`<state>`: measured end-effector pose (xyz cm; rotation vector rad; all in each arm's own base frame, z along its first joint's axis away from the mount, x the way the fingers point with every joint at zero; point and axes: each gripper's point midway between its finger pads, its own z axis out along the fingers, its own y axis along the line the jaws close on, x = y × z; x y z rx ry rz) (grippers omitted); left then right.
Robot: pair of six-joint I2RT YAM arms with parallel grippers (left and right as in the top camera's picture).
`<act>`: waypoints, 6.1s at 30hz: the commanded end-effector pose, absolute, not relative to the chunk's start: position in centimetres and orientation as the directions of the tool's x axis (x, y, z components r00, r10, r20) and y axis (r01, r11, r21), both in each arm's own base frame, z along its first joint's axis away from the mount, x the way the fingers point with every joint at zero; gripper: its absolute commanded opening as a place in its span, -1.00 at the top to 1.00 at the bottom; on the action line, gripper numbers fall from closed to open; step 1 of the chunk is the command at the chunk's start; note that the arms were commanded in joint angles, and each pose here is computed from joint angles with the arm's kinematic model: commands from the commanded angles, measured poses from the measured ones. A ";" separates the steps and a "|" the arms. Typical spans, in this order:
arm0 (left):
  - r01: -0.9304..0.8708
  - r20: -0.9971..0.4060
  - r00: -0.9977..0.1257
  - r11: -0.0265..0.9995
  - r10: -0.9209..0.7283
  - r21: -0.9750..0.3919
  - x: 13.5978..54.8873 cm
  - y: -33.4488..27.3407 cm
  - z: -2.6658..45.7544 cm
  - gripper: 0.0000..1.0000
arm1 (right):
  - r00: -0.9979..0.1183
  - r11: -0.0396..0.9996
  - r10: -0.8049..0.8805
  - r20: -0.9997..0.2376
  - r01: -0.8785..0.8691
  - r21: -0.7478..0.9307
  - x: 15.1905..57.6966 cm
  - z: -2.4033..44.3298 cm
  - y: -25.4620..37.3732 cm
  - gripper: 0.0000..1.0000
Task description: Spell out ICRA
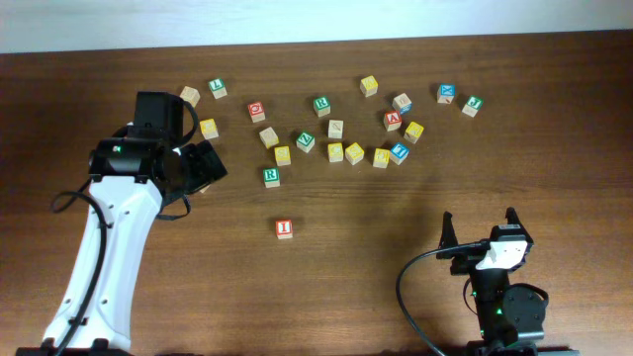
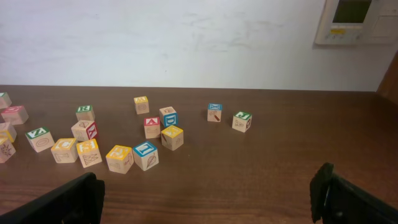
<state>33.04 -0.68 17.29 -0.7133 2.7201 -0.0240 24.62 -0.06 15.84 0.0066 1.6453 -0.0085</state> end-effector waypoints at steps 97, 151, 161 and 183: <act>-0.239 -0.438 -0.868 0.970 -0.234 -0.046 41.3 -8.6 9.5 -0.99 | -0.080 1.000 0.008 -0.997 0.031 0.005 24.6 15.5 -0.5 -0.96; -0.743 -0.047 -0.664 0.666 -0.746 -0.060 26.1 9.0 14.7 -0.98 | 0.064 0.456 0.664 -0.745 -0.824 0.336 14.5 34.9 10.2 -0.97; -0.743 -0.047 -0.664 0.666 -0.746 -0.060 26.1 9.0 14.7 -0.98 | -0.064 0.493 0.388 -0.920 -0.829 0.266 20.2 37.8 13.5 -0.96; -0.743 -0.047 -0.664 0.666 -0.746 -0.060 26.1 9.0 14.7 -0.98 | -0.862 0.773 -0.369 -0.347 -0.493 0.400 39.9 18.3 25.4 -0.96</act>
